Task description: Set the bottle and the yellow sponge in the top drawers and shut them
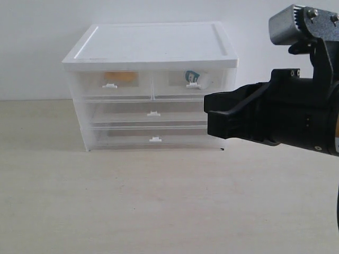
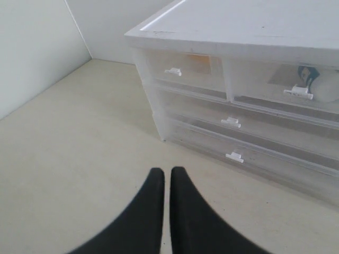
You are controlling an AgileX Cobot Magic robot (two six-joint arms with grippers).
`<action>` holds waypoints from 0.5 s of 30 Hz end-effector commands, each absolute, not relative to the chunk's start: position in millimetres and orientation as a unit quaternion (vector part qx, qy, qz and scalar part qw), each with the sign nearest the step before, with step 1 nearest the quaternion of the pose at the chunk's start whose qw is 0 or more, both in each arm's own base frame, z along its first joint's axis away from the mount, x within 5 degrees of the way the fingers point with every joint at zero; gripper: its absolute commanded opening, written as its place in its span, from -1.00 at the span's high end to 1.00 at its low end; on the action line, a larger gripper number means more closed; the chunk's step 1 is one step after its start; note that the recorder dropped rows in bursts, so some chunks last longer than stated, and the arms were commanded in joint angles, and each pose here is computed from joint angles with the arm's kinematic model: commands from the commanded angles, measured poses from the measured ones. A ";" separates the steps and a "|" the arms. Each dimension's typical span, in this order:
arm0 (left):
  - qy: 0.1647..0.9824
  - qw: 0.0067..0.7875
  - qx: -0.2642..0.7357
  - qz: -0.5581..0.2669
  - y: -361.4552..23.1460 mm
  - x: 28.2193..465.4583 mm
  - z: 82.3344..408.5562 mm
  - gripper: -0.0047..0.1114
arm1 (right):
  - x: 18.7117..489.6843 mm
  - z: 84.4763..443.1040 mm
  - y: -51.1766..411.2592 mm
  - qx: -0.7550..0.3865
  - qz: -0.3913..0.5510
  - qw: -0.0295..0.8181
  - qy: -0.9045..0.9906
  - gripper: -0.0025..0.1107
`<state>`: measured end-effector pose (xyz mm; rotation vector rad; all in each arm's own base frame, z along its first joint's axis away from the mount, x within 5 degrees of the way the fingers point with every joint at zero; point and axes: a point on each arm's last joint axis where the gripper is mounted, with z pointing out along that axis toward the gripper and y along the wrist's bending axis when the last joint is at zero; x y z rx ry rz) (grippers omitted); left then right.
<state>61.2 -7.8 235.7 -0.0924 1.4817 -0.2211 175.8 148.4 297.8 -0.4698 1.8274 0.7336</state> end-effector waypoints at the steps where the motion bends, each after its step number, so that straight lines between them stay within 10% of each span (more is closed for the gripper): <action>1: 0.661 0.742 -0.049 -0.102 -6.9 55.9 228.1 0.85 | 174.7 297.7 146.2 -0.202 0.303 0.534 0.763 0.96; 15: 0.663 0.740 -0.049 -0.100 -6.8 55.2 218.9 0.85 | 174.7 297.7 146.2 -0.202 0.303 0.534 0.763 0.96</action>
